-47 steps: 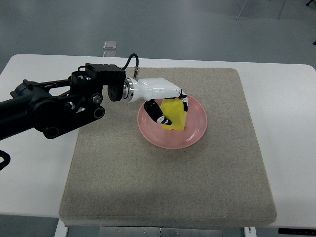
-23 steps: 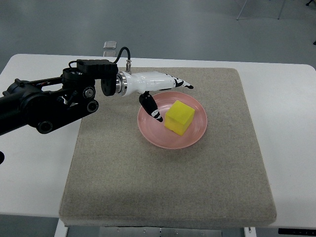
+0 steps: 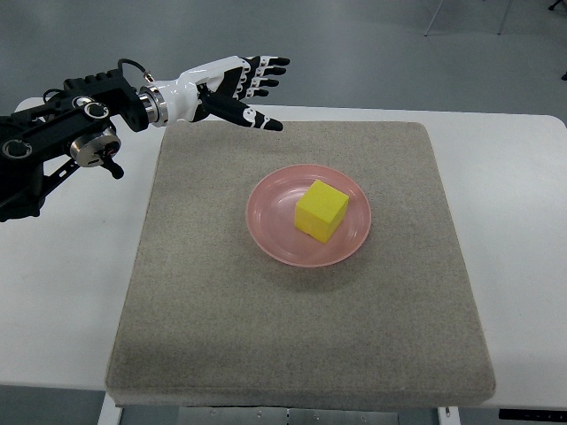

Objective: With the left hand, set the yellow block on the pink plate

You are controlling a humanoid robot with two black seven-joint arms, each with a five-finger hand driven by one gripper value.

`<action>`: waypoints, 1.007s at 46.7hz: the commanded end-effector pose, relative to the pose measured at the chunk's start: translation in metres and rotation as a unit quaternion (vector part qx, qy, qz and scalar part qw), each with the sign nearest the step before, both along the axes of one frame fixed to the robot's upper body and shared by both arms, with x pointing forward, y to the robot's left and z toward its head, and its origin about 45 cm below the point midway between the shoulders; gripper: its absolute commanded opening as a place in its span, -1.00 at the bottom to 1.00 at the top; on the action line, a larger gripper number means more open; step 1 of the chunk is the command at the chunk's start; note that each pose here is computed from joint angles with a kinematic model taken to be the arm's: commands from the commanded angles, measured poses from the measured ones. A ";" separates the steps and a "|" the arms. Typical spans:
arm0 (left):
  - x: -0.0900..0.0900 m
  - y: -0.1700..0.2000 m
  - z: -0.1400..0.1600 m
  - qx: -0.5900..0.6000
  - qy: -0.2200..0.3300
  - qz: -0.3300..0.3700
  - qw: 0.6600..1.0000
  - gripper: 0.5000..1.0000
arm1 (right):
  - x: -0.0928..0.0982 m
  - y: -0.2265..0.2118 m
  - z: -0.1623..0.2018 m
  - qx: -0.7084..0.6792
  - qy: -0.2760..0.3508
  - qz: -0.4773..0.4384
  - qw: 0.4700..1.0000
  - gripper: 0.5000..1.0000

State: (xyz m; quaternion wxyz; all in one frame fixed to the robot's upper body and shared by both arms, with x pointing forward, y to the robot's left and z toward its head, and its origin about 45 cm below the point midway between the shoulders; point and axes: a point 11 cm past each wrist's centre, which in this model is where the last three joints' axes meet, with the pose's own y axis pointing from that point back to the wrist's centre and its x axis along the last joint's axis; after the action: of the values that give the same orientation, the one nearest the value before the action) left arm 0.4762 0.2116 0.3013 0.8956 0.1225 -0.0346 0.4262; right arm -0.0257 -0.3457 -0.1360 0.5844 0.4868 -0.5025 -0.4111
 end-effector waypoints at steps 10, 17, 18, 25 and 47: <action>0.014 0.053 -0.008 -0.078 0.034 0.097 0.992 0.98 | 0.000 0.000 0.000 0.000 0.000 0.000 1.000 0.69; 0.013 0.087 -0.021 -0.162 0.059 0.154 0.973 0.98 | 0.000 0.000 0.000 0.000 0.000 0.000 1.000 0.69; 0.013 0.089 -0.022 -0.168 0.061 0.155 0.972 0.98 | 0.000 0.000 0.000 0.000 0.000 0.000 1.000 0.69; 0.013 0.101 -0.024 -0.251 0.091 0.168 0.949 0.98 | 0.000 0.000 0.000 0.000 0.000 0.000 1.000 0.69; 0.017 0.107 -0.040 -0.359 0.183 0.182 0.897 0.98 | 0.000 0.000 0.000 0.000 0.000 -0.001 1.000 0.69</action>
State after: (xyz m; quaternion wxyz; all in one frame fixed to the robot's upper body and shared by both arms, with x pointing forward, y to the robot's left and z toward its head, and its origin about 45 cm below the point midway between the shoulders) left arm 0.4927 0.3224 0.2624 0.7762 -0.1253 0.3036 0.5382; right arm -0.0257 -0.3457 -0.1360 0.5845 0.4867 -0.5025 -0.4111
